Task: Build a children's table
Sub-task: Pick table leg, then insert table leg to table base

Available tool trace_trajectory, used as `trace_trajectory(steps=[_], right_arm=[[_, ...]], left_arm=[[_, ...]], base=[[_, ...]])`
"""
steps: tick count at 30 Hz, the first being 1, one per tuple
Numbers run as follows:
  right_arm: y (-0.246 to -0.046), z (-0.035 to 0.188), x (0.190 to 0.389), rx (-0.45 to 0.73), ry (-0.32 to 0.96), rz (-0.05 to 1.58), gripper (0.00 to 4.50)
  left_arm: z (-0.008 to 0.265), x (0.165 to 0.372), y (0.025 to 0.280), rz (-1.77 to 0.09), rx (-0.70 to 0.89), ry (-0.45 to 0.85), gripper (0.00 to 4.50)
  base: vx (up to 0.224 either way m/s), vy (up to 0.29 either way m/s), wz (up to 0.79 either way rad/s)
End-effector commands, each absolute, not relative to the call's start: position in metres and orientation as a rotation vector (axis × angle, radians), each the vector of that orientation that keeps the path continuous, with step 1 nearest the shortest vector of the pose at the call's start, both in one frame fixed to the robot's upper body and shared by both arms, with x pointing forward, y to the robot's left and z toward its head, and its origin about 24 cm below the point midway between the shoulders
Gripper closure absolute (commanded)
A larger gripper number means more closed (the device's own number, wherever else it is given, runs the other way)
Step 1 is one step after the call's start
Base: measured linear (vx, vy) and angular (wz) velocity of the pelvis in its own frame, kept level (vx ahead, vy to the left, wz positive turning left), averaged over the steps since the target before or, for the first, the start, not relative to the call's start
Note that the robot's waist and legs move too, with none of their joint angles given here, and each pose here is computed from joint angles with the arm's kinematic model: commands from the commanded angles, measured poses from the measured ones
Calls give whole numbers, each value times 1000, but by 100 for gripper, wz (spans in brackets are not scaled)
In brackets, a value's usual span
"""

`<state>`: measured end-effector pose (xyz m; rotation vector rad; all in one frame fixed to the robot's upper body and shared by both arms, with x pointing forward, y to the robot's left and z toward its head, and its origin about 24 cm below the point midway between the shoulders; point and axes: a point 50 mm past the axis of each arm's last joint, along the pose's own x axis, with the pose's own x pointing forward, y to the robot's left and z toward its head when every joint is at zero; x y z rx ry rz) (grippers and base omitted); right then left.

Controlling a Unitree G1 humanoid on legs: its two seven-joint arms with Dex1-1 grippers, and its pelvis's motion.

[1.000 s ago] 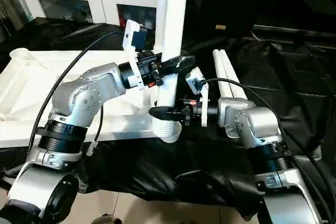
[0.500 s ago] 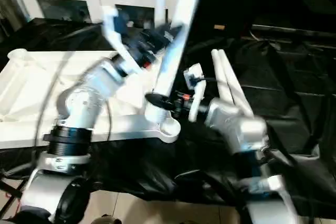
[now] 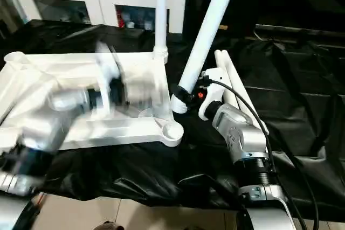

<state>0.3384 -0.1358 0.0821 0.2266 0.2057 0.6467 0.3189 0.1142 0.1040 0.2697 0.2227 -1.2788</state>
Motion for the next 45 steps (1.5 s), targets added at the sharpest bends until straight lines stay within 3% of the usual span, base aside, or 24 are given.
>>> trace_trajectory(steps=[1,2,5,11,22,29,39,45], right_arm=[[-138,85,339,203,186,641,258],[-138,85,339,200,184,641,258],[-137,85,340,181,186,644,258],[-135,83,338,170,191,655,258],[-134,80,337,163,199,662,258],[-132,80,337,157,203,669,258],[-133,79,336,155,204,671,258],[-129,86,330,207,208,772,258]], left_arm=[[95,318,116,-1312,350,268,142],[89,317,119,-1332,388,299,171],[78,316,125,-1370,435,367,181],[66,319,134,-1377,530,429,244],[63,322,145,-1363,529,485,311],[60,322,153,-1349,535,515,384],[58,320,162,-1329,504,526,447],[51,316,163,-1293,480,523,450]], base=[[0,0,0],[0,0,0],[0,0,0],[0,0,0],[0,0,0],[0,0,0],[0,0,0],[0,0,0]])
